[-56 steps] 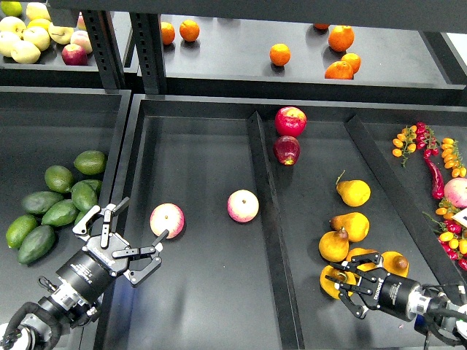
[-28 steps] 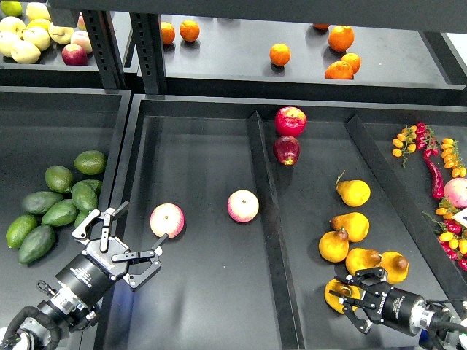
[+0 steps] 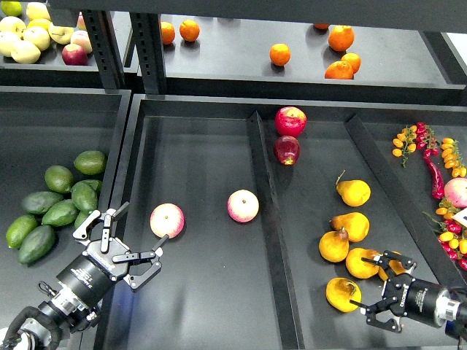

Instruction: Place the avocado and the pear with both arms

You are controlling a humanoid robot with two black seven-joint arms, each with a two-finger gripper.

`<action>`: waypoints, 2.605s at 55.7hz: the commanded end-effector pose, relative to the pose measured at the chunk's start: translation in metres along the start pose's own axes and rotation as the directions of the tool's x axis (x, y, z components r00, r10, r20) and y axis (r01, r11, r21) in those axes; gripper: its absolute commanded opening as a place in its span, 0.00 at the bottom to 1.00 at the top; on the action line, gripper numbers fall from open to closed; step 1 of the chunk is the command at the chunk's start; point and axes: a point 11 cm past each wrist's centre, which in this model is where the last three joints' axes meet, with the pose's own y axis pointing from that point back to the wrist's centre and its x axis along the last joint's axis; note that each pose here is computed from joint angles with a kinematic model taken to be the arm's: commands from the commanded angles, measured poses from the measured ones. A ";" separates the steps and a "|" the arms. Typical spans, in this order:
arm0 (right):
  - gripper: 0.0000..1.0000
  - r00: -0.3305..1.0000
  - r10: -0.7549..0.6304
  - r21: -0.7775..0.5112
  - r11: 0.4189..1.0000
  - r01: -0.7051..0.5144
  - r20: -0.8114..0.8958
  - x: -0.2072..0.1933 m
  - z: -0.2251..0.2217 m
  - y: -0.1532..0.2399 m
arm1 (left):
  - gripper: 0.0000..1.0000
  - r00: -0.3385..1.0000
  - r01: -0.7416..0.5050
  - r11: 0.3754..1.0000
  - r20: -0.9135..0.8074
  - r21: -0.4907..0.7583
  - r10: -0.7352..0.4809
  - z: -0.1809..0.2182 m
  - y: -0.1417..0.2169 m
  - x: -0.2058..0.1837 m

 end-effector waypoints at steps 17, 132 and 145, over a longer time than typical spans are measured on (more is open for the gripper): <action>0.99 0.991 -0.072 0.071 0.994 0.080 -0.111 -0.038 -0.056 -0.003 | 0.99 1.000 -0.001 1.000 -0.002 0.007 0.001 -0.002 -0.001 0.001; 1.00 0.639 -0.747 0.729 0.541 0.420 0.186 -0.182 -0.070 -0.070 | 0.99 0.996 0.078 0.996 0.052 -0.049 -0.076 0.031 -0.038 -0.022; 1.00 0.627 -0.723 0.709 0.602 0.367 0.289 -0.191 -0.089 -0.077 | 0.99 0.982 0.178 0.978 0.089 -0.111 -0.169 0.059 -0.064 -0.055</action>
